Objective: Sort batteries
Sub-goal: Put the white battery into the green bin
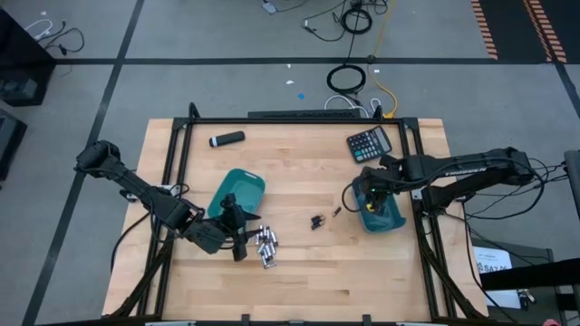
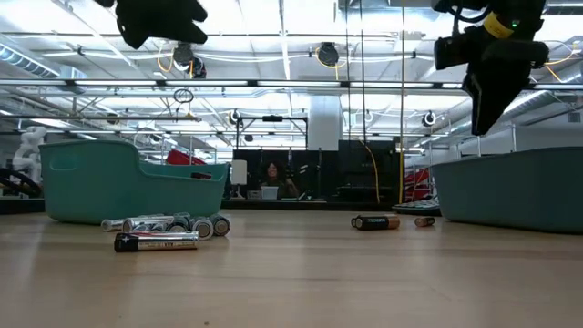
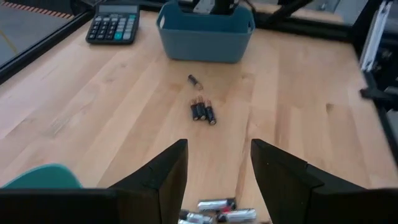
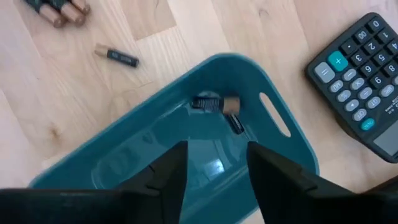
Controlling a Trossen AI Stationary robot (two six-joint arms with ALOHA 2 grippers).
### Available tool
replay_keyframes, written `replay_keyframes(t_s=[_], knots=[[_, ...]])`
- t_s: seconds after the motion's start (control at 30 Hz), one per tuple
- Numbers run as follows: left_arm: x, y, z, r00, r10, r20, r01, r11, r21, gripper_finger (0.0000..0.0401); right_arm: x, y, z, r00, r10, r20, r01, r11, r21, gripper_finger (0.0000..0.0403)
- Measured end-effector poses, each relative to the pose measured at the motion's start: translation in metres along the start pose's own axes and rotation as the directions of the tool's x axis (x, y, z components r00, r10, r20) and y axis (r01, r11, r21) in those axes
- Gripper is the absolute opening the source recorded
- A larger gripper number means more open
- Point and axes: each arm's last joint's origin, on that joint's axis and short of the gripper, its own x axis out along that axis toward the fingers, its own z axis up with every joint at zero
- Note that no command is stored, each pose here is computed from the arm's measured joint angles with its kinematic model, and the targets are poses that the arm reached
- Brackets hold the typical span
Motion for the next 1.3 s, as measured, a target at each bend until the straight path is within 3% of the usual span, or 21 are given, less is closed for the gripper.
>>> replay_keyframes(t_s=[0.33,0.5,0.77,1.3], knots=[[0.000,-0.001,0.002,1.000,-0.010,0.018,0.010,1.000,-0.017,0.0187,-0.018,0.017,0.007,0.983,-0.054,0.175,0.051,0.998,0.020,0.0154],[0.000,-0.004,0.007,0.998,-0.033,0.061,0.036,0.998,-0.052,0.0187,-0.038,0.018,0.017,0.971,-0.023,0.239,0.016,0.999,0.030,0.0151],[-0.001,-0.008,0.017,0.986,-0.061,0.154,0.080,0.989,-0.125,0.0187,-0.043,0.017,0.020,0.963,-0.045,0.264,0.043,0.999,0.013,0.0151],[0.002,-0.004,0.022,0.982,-0.019,0.186,0.057,0.978,-0.202,0.0187,-0.044,0.016,0.021,0.953,-0.085,0.292,0.100,0.994,-0.036,0.0151]])
